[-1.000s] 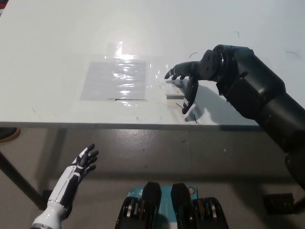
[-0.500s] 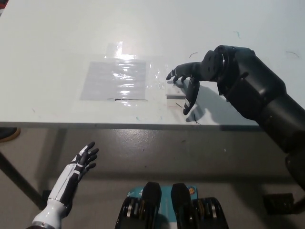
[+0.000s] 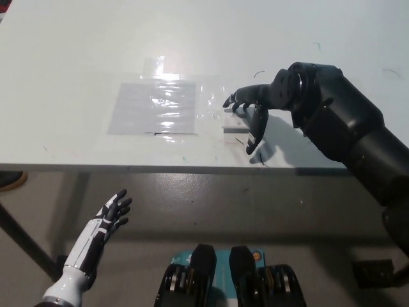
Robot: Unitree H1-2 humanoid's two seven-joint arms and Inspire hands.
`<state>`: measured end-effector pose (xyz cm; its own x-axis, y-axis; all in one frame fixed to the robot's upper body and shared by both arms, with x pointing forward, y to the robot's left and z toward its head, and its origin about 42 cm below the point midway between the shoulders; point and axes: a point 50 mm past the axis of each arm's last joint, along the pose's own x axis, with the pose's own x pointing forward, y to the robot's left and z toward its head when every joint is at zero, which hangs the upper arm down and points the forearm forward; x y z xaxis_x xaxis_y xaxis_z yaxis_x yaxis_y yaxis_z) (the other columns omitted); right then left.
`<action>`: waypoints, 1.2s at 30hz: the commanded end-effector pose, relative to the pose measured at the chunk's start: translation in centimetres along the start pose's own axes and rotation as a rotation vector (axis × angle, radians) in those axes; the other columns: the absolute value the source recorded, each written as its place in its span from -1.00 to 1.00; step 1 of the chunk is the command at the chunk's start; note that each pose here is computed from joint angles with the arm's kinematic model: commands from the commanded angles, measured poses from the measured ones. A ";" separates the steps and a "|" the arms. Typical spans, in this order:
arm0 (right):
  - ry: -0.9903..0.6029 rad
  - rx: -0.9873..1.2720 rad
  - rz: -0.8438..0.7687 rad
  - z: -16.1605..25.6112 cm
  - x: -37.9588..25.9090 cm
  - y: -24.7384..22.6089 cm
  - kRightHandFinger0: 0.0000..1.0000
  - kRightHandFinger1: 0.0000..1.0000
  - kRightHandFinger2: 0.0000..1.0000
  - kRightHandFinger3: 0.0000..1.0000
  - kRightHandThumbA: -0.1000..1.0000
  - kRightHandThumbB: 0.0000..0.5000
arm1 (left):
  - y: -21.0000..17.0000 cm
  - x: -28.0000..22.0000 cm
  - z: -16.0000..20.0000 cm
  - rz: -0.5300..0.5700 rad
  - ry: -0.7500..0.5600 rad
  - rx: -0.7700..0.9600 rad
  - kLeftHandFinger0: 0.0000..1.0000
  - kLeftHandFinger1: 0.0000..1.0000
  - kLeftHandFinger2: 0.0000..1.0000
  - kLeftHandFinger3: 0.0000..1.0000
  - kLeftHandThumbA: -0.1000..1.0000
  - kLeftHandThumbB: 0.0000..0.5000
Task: A white switch is kept at the centre of the table close to the robot and the robot uses its right hand to press it to turn it on
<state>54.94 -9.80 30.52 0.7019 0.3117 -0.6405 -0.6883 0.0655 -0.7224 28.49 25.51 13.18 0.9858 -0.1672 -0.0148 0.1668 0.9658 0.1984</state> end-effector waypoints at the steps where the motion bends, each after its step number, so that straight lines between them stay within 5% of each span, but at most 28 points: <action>1: -0.012 -0.014 -0.004 1.0 -0.2 -0.6 1.00 1.00 1.00 1.00 1.00 0.33 | 0.7 0.4 1.3 0.002 -0.047 0.023 1.00 1.00 1.00 1.00 1.00 -0.67; 27: 0.015 0.020 0.100 1.1 0.9 1.5 1.00 1.00 1.00 1.00 1.00 0.35 | 0.4 -0.8 0.1 0.002 -0.016 0.015 1.00 1.00 1.00 1.00 1.00 -0.62; 29: 0.019 0.005 0.085 1.2 0.7 1.3 1.00 1.00 1.00 1.00 1.00 0.46 | 0.5 -0.9 0.1 0.003 -0.009 0.024 1.00 1.00 1.00 1.00 1.00 -0.62; 36: -0.113 0.010 -0.142 1.7 -3.5 -4.1 1.00 1.00 1.00 1.00 1.00 0.34 | 0.4 -0.9 0.2 -0.001 -0.012 0.009 1.00 1.00 1.00 1.00 1.00 -0.73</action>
<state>54.40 -8.97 30.82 0.7066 0.3391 -0.6211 -0.6787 0.0765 -0.7304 27.57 25.83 12.40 0.9869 -0.1558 -0.0422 0.1611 0.9674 0.1955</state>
